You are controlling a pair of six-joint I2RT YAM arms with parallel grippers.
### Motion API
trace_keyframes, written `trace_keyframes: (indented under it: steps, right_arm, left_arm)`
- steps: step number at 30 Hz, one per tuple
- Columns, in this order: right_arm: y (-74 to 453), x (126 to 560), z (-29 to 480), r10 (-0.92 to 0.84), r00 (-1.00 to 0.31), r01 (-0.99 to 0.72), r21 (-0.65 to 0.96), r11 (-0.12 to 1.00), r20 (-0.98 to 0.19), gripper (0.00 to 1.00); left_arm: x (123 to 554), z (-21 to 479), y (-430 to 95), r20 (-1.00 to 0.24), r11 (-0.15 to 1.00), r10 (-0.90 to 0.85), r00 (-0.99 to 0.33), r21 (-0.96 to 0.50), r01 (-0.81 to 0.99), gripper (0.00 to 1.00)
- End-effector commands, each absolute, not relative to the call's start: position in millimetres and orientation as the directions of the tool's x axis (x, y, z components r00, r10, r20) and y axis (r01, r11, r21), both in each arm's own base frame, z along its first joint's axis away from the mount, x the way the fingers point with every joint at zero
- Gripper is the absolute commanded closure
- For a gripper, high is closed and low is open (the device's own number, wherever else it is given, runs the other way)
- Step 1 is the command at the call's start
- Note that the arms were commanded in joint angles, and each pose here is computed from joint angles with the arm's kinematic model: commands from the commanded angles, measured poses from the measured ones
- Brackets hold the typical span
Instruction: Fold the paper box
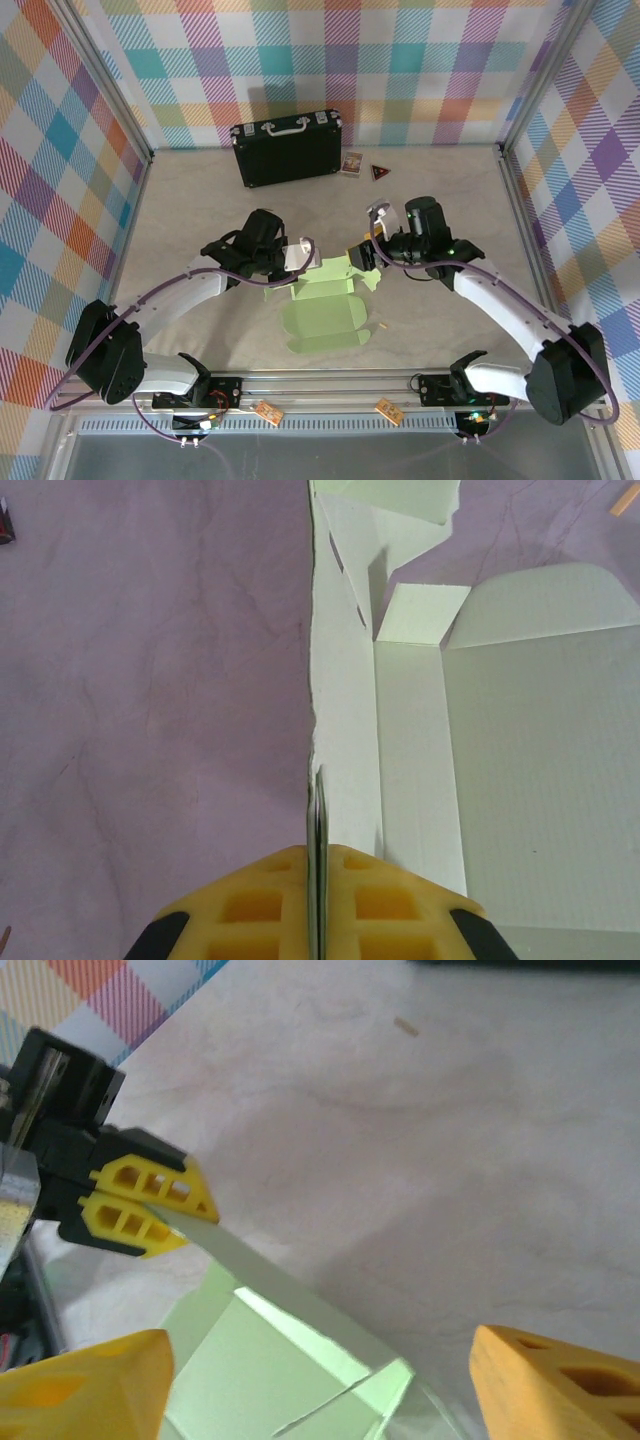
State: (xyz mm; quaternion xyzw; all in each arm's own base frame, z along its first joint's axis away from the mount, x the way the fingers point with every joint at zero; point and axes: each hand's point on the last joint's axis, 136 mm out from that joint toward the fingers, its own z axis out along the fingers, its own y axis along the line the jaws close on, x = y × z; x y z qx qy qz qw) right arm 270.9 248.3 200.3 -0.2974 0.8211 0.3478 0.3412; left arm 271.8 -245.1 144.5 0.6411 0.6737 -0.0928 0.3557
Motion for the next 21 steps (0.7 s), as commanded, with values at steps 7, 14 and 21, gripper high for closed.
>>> trace_keyframes:
  steps: [7,14,21]
  right_arm:
    - [279.3,251.1,209.7,-0.459,-0.449,-0.891,0.345,0.295,-0.767,0.34]
    - [275.6,247.7,206.6,-0.621,-0.115,-0.993,0.091,0.071,-0.775,0.32]
    - [277.4,264.8,181.1,-0.642,0.093,-0.994,-0.107,-0.017,-0.761,0.28]
  left_arm:
    - [273.6,137.5,-246.6,-0.589,0.127,0.801,0.110,0.347,0.929,0.97]
    - [268.0,132.4,-245.6,-0.579,0.098,0.806,0.123,0.336,0.937,0.97]
    - [267.9,128.2,-248.9,-0.581,0.086,0.805,0.120,0.314,0.945,0.97]
